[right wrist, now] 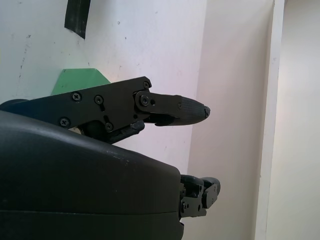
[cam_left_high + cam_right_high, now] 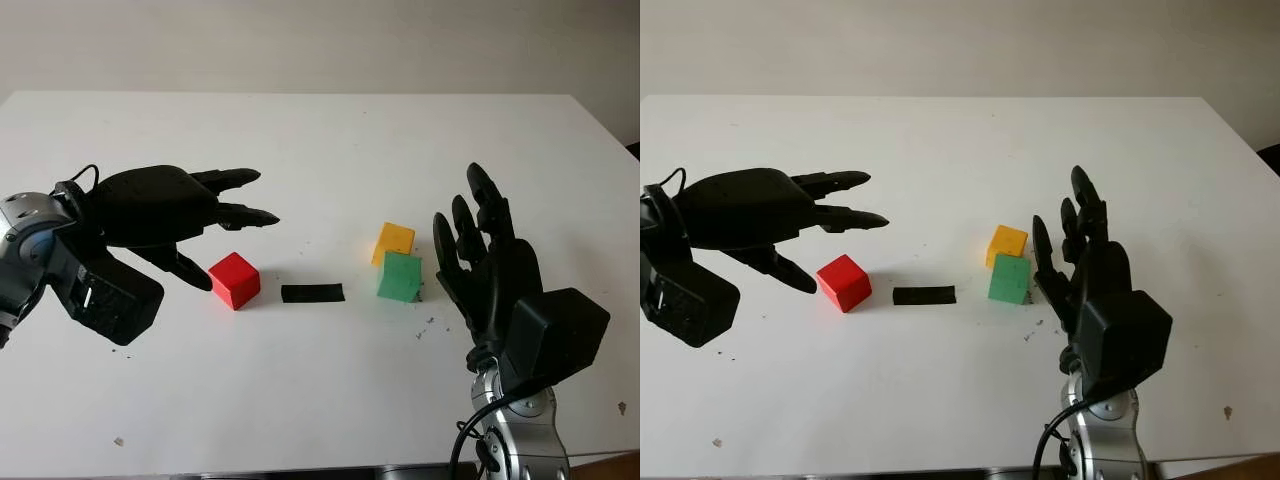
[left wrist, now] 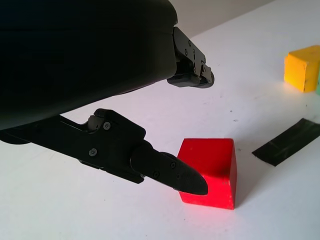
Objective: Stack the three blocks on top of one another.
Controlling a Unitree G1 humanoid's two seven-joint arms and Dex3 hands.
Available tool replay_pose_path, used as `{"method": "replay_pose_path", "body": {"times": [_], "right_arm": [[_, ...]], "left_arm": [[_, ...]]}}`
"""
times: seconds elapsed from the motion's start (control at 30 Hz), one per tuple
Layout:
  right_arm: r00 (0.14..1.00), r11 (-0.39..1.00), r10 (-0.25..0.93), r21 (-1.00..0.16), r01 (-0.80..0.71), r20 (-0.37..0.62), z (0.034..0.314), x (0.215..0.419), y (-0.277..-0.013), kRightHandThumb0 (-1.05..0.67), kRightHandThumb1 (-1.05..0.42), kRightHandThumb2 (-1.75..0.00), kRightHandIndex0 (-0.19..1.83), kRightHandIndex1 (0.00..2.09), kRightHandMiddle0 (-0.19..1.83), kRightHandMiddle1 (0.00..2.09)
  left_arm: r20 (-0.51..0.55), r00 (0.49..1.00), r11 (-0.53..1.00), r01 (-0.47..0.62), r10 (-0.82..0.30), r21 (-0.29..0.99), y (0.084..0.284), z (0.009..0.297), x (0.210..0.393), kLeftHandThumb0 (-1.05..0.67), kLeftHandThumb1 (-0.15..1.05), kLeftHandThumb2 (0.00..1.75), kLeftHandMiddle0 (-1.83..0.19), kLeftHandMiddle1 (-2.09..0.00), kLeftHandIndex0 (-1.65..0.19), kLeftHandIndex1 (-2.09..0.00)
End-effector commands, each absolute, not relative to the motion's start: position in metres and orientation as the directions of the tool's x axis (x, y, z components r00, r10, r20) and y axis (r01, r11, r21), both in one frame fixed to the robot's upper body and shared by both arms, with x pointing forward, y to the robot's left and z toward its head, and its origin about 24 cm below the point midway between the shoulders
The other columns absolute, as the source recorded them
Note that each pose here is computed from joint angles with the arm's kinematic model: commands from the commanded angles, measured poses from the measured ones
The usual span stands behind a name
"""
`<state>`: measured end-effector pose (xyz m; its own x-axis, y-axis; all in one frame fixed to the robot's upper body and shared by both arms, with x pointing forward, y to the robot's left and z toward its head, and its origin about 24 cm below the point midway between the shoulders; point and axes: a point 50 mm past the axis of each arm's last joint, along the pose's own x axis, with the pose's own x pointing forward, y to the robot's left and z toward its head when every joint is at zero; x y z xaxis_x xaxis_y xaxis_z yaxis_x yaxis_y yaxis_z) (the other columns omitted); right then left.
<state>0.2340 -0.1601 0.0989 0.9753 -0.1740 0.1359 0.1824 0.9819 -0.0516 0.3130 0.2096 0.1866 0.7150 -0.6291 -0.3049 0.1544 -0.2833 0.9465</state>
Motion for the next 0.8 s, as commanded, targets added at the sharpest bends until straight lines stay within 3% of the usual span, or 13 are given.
{"method": "replay_pose_path", "body": {"times": [0.0, 0.47, 0.5, 0.6, 0.77], "right_arm": [[0.971, 0.981, -0.18, -0.046, 0.189, 0.155, 0.101, 0.234, -0.161, -0.46, -1.05, -0.43, 0.09, 0.02, -0.05, 0.29], [0.973, 0.981, -0.171, -0.06, 0.182, 0.154, 0.101, 0.233, -0.162, -0.47, -1.05, -0.44, 0.08, 0.03, -0.03, 0.25], [0.973, 0.981, -0.171, -0.063, 0.183, 0.153, 0.101, 0.233, -0.162, -0.47, -1.05, -0.43, 0.09, 0.03, -0.03, 0.25], [0.973, 0.98, -0.174, -0.067, 0.186, 0.154, 0.101, 0.233, -0.162, -0.47, -1.05, -0.43, 0.1, 0.04, -0.02, 0.25], [0.974, 0.98, -0.17, -0.077, 0.183, 0.152, 0.101, 0.234, -0.164, -0.47, -1.05, -0.43, 0.1, 0.04, -0.01, 0.24]], "left_arm": [[-0.302, 0.71, -0.291, 0.142, -0.636, 0.946, 0.207, 0.183, 0.314, -0.61, 0.9, 0.05, 0.11, -0.05, -0.21, -0.04], [-0.291, 0.713, -0.269, 0.147, -0.638, 0.952, 0.208, 0.159, 0.313, -0.57, 0.94, 0.06, 0.06, -0.07, -0.4, -0.15], [-0.287, 0.71, -0.263, 0.146, -0.643, 0.954, 0.207, 0.158, 0.314, -0.56, 0.94, 0.06, 0.03, -0.06, -0.38, -0.28], [-0.29, 0.706, -0.264, 0.15, -0.647, 0.953, 0.208, 0.154, 0.315, -0.54, 0.95, 0.06, 0.0, -0.05, -0.07, -1.02], [-0.325, 0.707, -0.3, 0.166, -0.628, 0.939, 0.209, 0.15, 0.317, -0.53, 0.97, 0.06, -0.01, -0.06, -0.03, -1.18]]}}
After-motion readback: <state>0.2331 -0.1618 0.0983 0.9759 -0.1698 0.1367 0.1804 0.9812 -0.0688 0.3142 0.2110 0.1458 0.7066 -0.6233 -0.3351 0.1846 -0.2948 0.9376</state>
